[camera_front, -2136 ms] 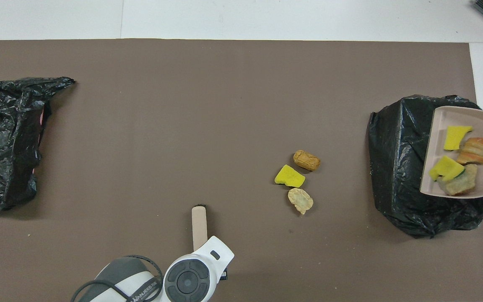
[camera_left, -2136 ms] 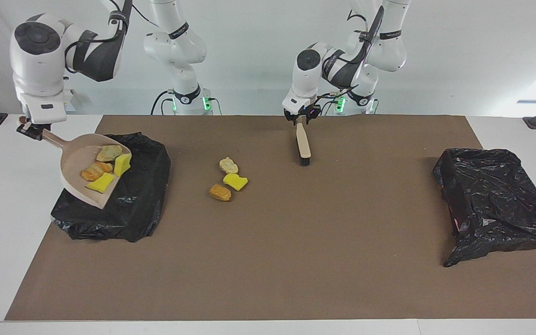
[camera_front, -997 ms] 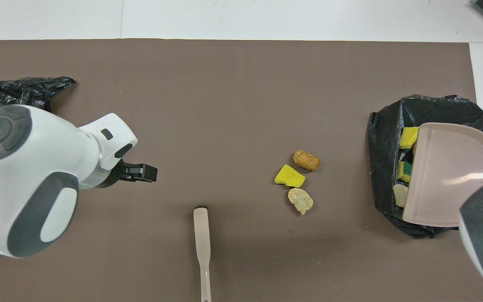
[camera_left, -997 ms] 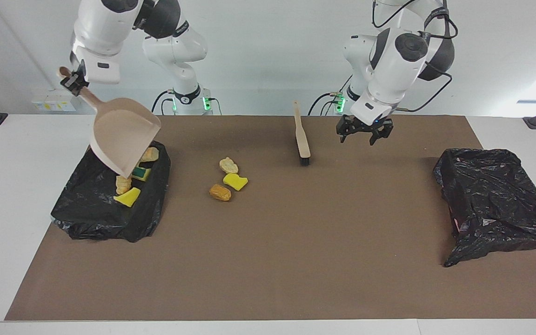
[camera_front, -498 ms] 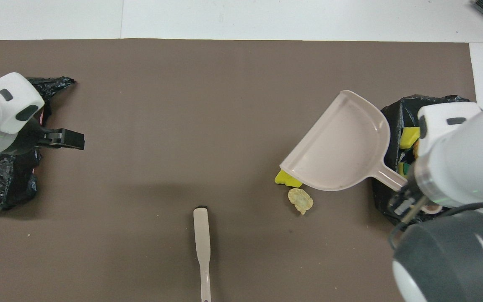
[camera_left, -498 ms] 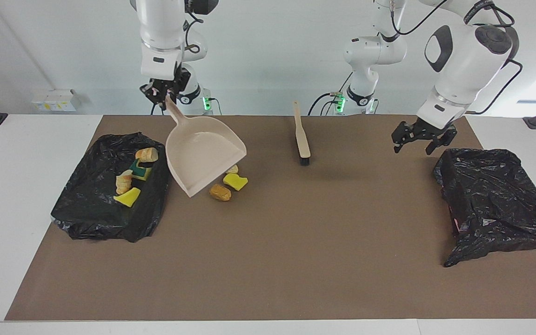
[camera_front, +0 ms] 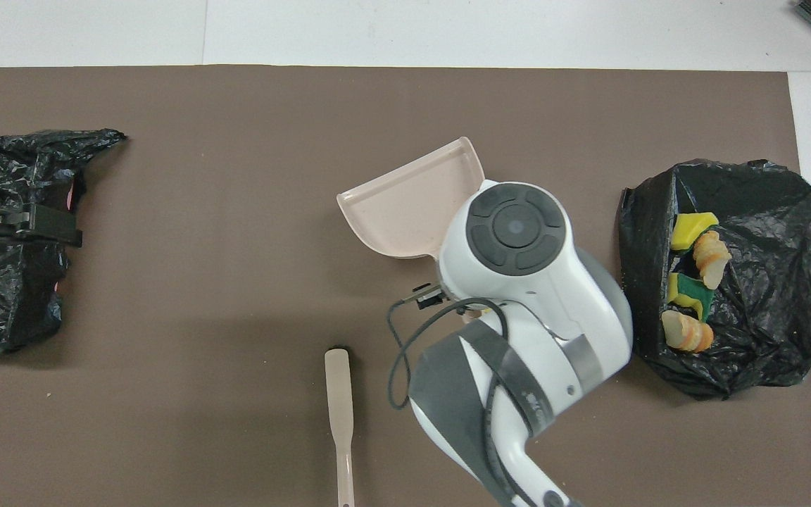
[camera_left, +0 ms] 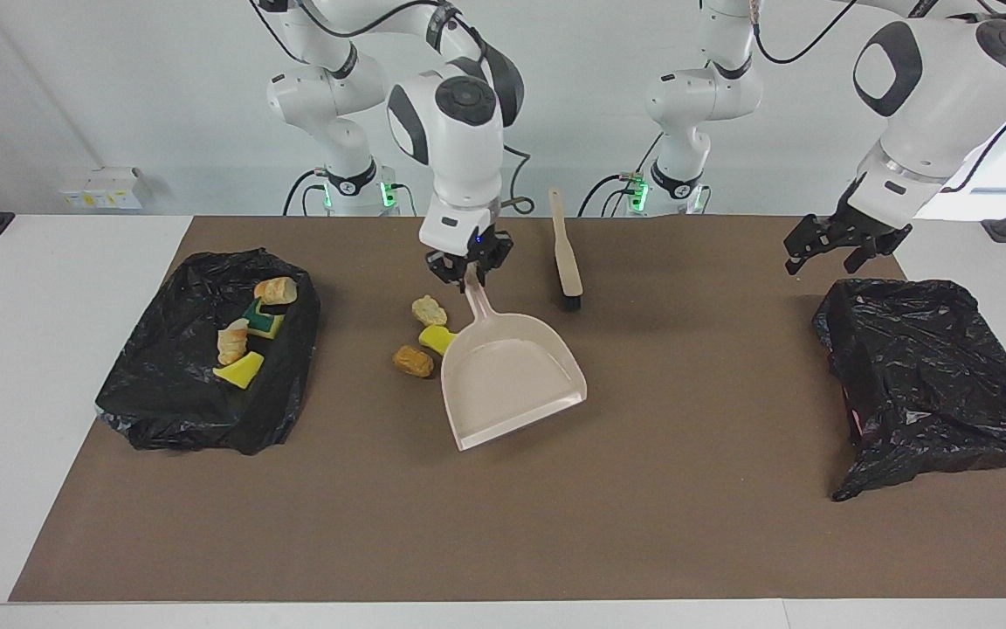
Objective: Sweep and dump trash in bin
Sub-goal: 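Return the dustpan to the table center with the right gripper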
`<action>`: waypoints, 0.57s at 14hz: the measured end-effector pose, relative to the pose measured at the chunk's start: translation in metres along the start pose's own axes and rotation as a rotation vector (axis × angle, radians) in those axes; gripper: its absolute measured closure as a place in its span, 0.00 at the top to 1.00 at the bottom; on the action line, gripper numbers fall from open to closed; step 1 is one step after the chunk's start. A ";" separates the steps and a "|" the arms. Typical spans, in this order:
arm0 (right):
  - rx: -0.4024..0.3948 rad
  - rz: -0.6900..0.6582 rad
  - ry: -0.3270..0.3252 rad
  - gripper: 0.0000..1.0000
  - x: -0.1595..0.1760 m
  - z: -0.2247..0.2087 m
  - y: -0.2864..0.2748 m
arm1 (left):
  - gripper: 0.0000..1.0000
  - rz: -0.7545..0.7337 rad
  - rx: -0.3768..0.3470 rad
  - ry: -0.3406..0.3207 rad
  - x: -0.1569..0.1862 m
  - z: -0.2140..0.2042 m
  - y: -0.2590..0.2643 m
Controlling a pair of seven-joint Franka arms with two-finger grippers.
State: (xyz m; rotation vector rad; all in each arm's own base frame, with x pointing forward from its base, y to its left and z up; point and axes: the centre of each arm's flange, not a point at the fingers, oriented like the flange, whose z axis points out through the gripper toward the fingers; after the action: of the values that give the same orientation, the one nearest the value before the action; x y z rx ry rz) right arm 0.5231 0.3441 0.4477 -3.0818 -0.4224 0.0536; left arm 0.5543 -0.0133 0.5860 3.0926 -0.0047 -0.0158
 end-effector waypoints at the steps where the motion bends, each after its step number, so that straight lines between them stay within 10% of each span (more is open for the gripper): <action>1: 0.020 0.046 0.006 0.32 0.005 0.010 -0.020 | 1.00 0.005 0.000 0.000 -0.001 -0.003 0.003; 8: 0.122 0.266 0.094 0.32 0.043 0.080 -0.106 | 1.00 0.015 0.000 -0.009 -0.001 -0.002 0.007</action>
State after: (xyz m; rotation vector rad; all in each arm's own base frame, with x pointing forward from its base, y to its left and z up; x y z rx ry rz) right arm 0.5333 0.4597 0.3698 -2.9825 -0.0031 -0.0577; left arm 0.5531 -0.0204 0.5882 3.0926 -0.0277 -0.0297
